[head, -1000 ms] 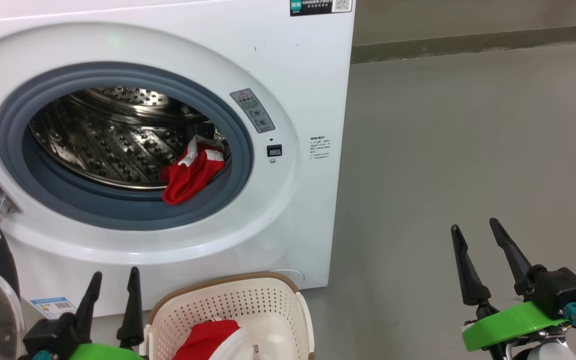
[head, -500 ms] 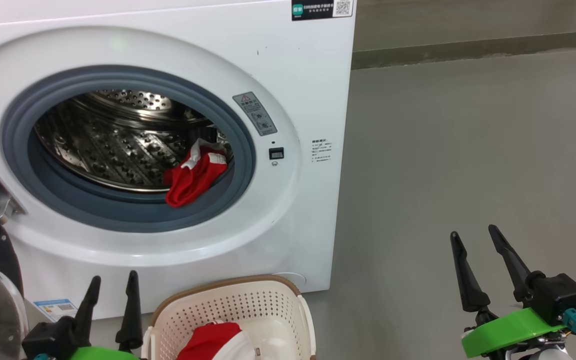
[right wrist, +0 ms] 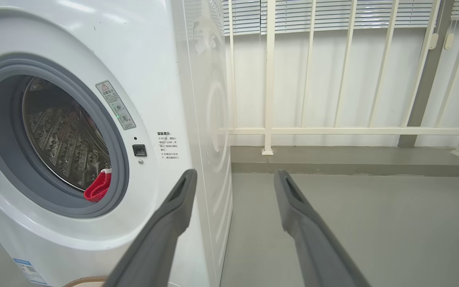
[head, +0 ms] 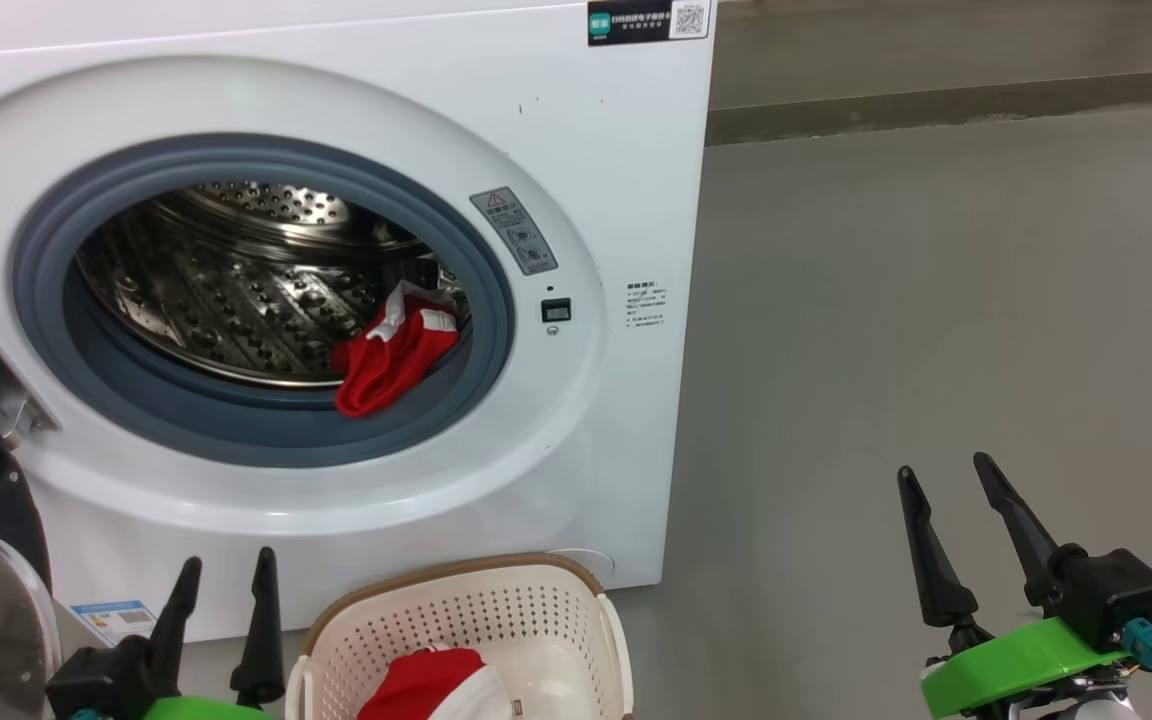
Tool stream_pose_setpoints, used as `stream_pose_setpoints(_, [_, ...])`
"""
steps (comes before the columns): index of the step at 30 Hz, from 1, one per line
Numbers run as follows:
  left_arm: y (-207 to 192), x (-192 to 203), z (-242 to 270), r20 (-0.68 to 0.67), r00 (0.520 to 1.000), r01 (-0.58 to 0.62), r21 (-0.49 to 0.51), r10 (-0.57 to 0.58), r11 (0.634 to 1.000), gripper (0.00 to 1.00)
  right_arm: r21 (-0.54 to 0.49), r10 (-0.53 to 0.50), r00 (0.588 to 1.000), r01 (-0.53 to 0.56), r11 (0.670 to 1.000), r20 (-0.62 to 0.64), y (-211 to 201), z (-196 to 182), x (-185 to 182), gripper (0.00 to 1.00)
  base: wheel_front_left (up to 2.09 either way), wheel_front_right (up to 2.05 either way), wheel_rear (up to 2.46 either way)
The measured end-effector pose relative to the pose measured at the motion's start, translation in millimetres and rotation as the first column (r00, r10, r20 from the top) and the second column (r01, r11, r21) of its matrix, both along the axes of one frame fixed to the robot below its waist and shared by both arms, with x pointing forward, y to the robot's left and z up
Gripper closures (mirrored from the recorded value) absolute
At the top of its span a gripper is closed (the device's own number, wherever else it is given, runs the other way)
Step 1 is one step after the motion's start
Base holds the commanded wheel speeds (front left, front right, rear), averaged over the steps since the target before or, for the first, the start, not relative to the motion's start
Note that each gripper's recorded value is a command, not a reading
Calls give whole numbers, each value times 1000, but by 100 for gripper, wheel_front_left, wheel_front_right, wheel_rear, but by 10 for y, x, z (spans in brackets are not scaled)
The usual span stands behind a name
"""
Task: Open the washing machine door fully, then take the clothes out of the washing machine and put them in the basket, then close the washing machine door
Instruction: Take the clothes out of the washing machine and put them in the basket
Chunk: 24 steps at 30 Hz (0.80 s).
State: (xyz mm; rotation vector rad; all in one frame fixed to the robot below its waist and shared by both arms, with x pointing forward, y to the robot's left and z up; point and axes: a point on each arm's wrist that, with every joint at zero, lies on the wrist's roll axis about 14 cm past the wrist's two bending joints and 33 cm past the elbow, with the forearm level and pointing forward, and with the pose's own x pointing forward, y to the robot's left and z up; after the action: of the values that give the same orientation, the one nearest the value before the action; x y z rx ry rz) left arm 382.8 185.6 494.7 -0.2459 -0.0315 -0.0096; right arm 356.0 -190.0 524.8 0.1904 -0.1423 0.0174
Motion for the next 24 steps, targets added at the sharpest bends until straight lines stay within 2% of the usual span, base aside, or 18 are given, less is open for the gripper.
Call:
stream_pose_setpoints(15, [-28, 37, -153, -46, 999, 13, 1, -13, 1000, 0, 2, 1, 999, -1, 1000, -39, 5, -128, 10, 0, 0, 0, 0])
stream_pose_setpoints(24, [-61, 300, -89, -29, 999, 20, -1, -20, 1000, 0, 0, 7, 998, -7, 1000, -65, 25, -213, 107, 0, 0, 0, 0])
